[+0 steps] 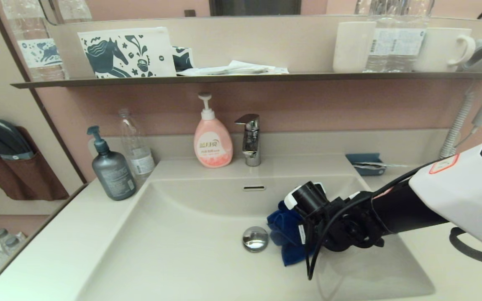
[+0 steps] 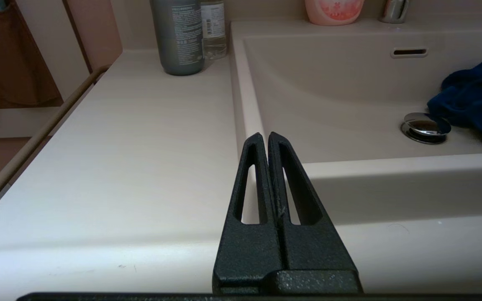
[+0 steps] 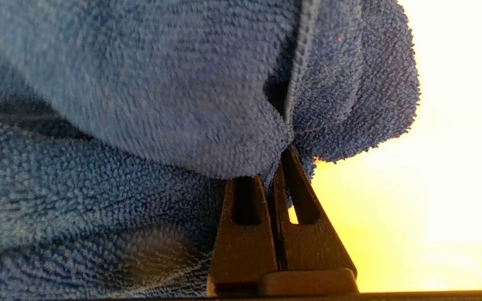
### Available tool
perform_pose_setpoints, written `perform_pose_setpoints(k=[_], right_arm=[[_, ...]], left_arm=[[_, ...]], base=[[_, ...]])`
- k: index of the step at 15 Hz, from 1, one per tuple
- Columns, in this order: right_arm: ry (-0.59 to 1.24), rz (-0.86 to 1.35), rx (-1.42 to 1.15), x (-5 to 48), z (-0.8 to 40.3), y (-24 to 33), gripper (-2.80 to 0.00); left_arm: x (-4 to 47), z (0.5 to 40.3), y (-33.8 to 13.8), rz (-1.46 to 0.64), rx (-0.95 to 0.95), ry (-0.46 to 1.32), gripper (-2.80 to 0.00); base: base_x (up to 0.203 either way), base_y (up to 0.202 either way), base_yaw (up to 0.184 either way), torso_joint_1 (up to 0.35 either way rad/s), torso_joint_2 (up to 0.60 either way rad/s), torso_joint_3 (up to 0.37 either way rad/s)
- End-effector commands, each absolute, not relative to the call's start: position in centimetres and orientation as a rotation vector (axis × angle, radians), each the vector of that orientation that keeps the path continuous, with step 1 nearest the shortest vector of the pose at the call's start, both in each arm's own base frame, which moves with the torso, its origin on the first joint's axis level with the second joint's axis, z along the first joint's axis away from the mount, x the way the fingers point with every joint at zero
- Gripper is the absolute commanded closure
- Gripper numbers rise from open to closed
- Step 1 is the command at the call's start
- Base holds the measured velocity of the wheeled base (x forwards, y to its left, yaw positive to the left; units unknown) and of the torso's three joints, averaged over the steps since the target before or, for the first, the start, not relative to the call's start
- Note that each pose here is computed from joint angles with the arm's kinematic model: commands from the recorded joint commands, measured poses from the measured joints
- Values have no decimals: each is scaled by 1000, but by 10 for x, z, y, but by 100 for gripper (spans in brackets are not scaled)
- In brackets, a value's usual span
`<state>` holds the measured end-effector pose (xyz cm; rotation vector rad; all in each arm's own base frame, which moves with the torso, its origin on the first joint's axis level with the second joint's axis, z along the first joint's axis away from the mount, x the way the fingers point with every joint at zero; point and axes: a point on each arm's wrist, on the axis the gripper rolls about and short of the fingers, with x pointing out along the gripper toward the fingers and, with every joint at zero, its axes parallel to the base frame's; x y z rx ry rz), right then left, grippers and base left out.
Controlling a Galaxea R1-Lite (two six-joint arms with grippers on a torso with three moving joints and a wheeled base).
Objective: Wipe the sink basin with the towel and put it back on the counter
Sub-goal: Wipe the sink
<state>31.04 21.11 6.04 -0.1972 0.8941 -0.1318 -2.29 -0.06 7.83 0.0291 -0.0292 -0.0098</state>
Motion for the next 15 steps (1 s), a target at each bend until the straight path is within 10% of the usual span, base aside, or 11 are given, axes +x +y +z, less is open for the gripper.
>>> perform_pose_setpoints(k=[1,15], right_arm=[[942,-160,-218,294,86,194,0],[1275,99,-136,231,49,269,0]], left_arm=[[-23,78,-1,-9,30,-28,0],[-23,78,-1,-9,30,-29,0]], base=[[0,0,0,0,0,0],[0,0,0,0,0,0]])
